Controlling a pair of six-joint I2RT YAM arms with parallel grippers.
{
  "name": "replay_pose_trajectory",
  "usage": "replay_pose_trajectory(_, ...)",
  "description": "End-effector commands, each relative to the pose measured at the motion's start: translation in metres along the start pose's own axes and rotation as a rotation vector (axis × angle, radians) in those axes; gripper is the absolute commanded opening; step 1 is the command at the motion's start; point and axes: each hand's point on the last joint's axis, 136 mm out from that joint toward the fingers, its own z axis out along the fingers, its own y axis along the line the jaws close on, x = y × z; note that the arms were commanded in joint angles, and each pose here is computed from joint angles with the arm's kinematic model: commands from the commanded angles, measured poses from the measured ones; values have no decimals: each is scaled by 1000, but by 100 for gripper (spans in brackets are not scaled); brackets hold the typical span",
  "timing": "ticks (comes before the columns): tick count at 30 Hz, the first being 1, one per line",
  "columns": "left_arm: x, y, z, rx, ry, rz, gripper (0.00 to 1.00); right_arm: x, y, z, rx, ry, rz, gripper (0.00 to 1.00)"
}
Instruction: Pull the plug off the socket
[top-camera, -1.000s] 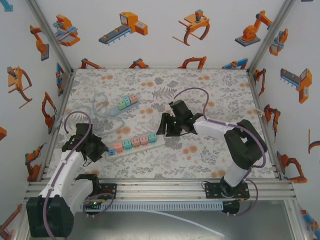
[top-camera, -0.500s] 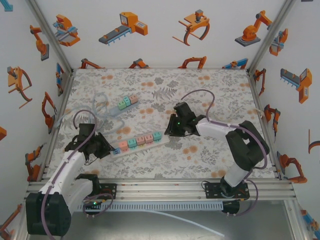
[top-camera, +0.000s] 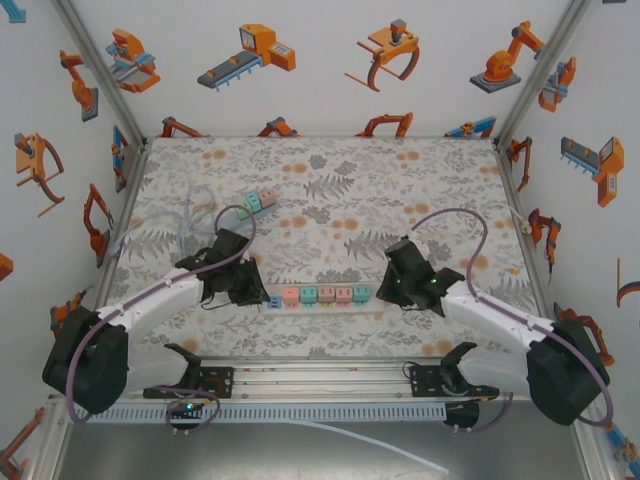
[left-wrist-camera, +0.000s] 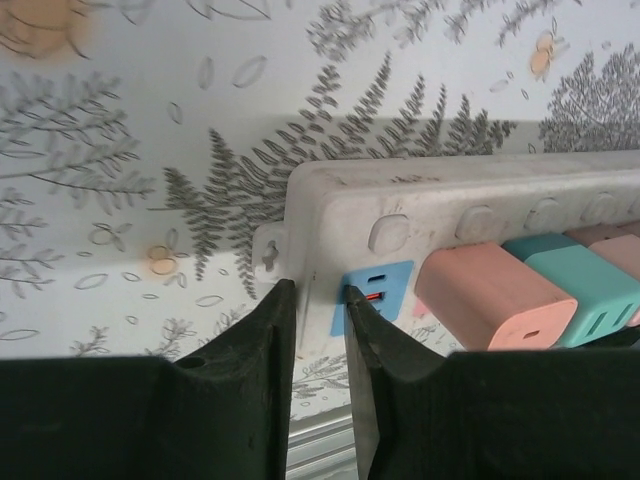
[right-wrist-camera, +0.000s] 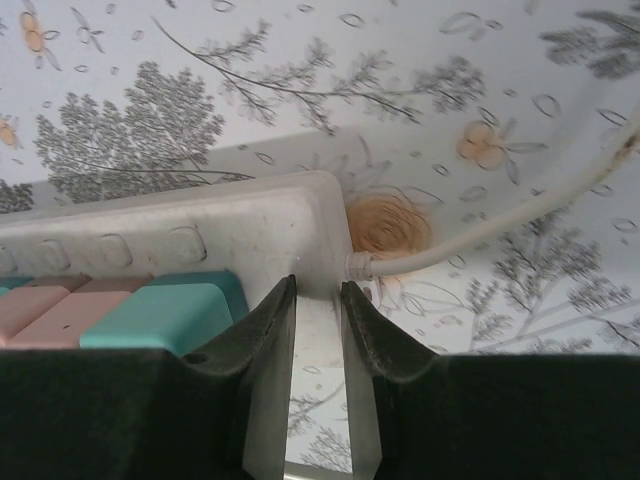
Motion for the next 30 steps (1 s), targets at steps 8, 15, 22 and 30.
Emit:
replay_pose_trajectory(8, -12, -13, -17, 24, -75, -30, 39, -12, 21, -12, -77, -24, 52, 28)
replay_pose_trajectory(15, -29, -17, -45, 9, -168, 15, 48, -61, 41, -56, -54, -174, -219, 40)
replay_pose_trajectory(22, -48, -49, -94, 147, -336, 257, 60, -82, 99, -100, -198, -286, -901, 56)
replay_pose_trajectory(30, -38, -61, -100, 216, -315, 374, 75, 4, 115, -108, -612, -286, -1540, 65)
